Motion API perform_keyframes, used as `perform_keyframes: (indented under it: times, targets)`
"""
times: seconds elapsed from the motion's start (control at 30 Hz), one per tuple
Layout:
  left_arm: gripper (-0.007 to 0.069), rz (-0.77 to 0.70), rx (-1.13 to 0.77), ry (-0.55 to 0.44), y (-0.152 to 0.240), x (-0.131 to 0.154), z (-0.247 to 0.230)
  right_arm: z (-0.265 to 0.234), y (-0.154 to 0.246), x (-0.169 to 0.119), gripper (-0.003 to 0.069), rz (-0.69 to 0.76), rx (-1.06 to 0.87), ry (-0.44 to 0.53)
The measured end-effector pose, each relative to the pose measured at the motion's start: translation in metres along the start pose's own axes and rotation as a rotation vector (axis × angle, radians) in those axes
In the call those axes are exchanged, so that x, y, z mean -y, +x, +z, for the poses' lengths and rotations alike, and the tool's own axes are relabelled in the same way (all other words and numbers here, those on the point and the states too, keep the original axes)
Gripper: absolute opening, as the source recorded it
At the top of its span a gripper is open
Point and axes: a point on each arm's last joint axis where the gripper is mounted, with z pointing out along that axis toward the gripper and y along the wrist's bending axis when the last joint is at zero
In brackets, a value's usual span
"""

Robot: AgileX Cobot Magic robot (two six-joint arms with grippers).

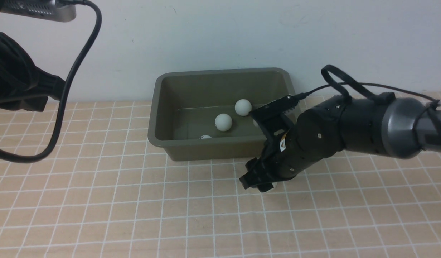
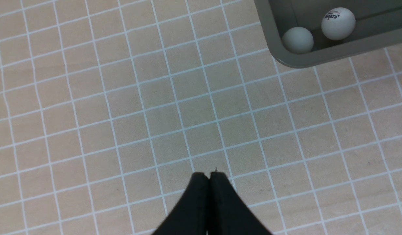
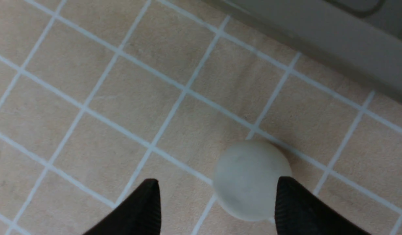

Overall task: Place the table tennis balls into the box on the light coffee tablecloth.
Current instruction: 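Reach for and grasp a ping pong ball on the table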

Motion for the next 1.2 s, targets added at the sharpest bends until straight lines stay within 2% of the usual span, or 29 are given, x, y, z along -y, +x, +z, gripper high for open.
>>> perform_keyframes:
  times: [0.2,0.67,0.8,0.83,0.93,1.1,1.2]
  targets:
    - [-0.0069,0.0,-0.015,0.001,0.001,0.0,0.0,0.001,-0.001,0.005,0.0431,-0.005,0.008,0.057]
    - [-0.0069,0.0,-0.02,0.001,0.002,0.0,0.0,0.029,0.007,0.005,0.0429,-0.001,-0.024,0.057]
    - [-0.0069,0.0,-0.02,0.001,0.002,0.0,0.0,0.032,0.008,0.006,0.0391,-0.022,-0.031,0.067]
    - [-0.0069,0.0,-0.02,0.001,0.002,0.0,0.0,0.03,0.007,0.007,0.0352,-0.045,-0.029,0.078]
    - [-0.0069,0.0,-0.02,0.001,0.002,0.0,0.0,0.022,0.007,0.01,0.0352,-0.078,-0.052,0.106]
    - [-0.0069,0.0,-0.02,0.001,0.002,0.0,0.0,-0.039,0.007,0.023,0.0353,-0.174,-0.15,0.245]
    - [-0.0069,0.0,-0.019,0.001,0.002,0.0,0.0,-0.077,0.003,0.024,0.0353,-0.208,-0.108,0.253]
